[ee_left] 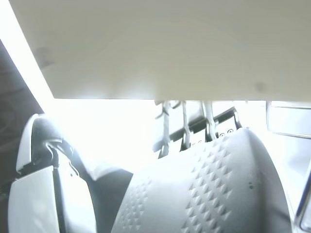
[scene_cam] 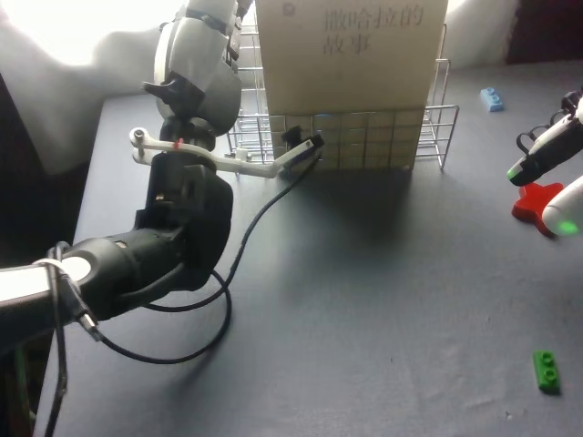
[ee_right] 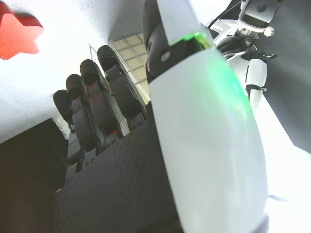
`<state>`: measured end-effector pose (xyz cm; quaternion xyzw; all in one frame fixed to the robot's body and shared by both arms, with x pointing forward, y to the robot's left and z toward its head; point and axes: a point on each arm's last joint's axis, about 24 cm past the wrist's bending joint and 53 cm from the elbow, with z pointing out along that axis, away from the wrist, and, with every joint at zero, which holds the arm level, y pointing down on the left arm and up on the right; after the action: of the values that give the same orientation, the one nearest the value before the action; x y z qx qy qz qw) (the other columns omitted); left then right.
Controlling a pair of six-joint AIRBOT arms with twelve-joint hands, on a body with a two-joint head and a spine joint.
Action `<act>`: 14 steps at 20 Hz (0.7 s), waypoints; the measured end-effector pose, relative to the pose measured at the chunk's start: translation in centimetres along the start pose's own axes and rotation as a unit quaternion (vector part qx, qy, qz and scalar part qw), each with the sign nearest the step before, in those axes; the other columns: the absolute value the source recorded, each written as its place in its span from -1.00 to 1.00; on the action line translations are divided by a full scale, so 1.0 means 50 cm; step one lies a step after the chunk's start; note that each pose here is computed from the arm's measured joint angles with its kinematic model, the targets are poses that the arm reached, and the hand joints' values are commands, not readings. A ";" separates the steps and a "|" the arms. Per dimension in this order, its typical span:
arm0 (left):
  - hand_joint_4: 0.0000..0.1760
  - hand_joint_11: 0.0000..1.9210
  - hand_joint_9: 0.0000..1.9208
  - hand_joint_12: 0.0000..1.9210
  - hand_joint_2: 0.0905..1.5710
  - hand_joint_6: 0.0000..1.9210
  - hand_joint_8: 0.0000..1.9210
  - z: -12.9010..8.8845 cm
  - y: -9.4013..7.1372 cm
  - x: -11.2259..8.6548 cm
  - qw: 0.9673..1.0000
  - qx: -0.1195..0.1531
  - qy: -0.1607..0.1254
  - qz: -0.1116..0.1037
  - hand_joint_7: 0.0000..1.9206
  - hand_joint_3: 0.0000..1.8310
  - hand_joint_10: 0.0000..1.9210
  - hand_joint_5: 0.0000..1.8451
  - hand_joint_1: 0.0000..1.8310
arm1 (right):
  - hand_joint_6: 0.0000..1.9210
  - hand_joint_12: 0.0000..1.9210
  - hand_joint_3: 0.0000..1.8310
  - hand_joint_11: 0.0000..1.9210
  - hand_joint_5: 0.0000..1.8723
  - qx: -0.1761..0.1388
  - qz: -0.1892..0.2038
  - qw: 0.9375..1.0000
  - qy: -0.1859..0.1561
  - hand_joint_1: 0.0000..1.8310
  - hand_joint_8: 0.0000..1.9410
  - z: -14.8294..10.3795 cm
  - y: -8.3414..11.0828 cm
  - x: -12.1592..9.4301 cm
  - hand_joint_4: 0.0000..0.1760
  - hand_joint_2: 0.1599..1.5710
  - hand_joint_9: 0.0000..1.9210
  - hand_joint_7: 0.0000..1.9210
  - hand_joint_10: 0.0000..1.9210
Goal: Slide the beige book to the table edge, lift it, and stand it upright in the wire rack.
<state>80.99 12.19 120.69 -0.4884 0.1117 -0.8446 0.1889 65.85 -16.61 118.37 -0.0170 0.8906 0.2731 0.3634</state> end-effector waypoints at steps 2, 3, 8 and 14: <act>-1.00 -1.00 -0.89 -0.60 0.19 -1.00 -1.00 0.000 -0.015 -0.002 1.000 -0.007 0.004 0.008 -0.85 -1.00 -0.99 -0.82 -0.40 | -0.99 -0.13 -1.00 -1.00 -0.65 0.000 0.000 1.000 0.001 -0.80 -0.99 0.000 0.000 0.000 -1.00 0.46 -0.68 -0.66 -0.99; -1.00 -1.00 -0.87 -0.54 0.19 -1.00 -0.99 0.003 -0.027 -0.002 1.000 -0.010 0.006 0.011 -0.83 -1.00 -0.99 -0.81 -0.39 | -1.00 -0.13 -1.00 -1.00 -0.66 0.000 0.000 1.000 0.001 -0.80 -1.00 0.000 0.000 0.000 -1.00 0.46 -0.69 -0.67 -1.00; -1.00 -1.00 -0.85 -0.56 0.21 -1.00 -1.00 0.008 -0.089 -0.004 0.999 -0.028 0.016 0.041 -0.82 -1.00 -1.00 -0.79 -0.35 | -1.00 -0.20 -1.00 -1.00 -0.68 0.000 0.000 1.000 0.001 -0.81 -1.00 0.000 0.000 0.001 -1.00 0.47 -0.72 -0.70 -1.00; -1.00 -1.00 -0.83 -0.48 0.23 -1.00 -1.00 0.005 -0.204 -0.013 0.976 -0.109 0.034 0.184 -0.79 -1.00 -1.00 -0.79 -0.41 | -1.00 -0.15 -1.00 -1.00 -0.67 0.001 0.000 1.000 0.003 -0.77 -1.00 0.000 -0.001 0.003 -1.00 0.47 -0.69 -0.68 -0.99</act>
<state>79.33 21.67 124.11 -0.4482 0.2977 -0.7940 0.2830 65.76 -16.65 118.26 -0.0175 0.8919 0.2719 0.3610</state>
